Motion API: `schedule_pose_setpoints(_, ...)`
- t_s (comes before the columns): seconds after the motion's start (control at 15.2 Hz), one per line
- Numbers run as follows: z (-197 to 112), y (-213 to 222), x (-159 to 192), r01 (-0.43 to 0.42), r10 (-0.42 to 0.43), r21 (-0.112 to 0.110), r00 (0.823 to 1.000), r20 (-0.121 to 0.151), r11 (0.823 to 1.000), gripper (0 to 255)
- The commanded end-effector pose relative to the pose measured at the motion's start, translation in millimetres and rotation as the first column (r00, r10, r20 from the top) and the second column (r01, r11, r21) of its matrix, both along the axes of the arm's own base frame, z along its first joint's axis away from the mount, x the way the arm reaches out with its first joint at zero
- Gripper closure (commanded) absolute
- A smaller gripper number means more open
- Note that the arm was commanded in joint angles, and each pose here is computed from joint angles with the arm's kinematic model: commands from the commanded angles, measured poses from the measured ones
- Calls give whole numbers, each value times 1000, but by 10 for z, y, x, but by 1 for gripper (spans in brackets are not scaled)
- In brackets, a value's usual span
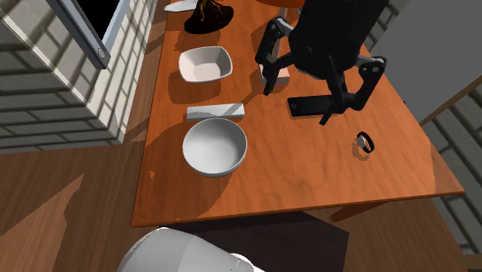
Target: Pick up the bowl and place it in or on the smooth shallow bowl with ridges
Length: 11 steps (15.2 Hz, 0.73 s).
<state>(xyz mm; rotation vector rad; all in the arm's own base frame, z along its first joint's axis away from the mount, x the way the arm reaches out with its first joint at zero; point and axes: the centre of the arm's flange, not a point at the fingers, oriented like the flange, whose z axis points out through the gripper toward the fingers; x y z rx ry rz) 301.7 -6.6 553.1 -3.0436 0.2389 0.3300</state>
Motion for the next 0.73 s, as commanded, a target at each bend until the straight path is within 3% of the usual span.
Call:
schedule_pose_setpoints(0.0, 0, 0, 0, 0, 0, 0, 1000, 0, 1000, 0)
schedule_pose_setpoints(0.66, -1242, 387, -23, -4, 3, 22, 999, 42, 1000, 0)
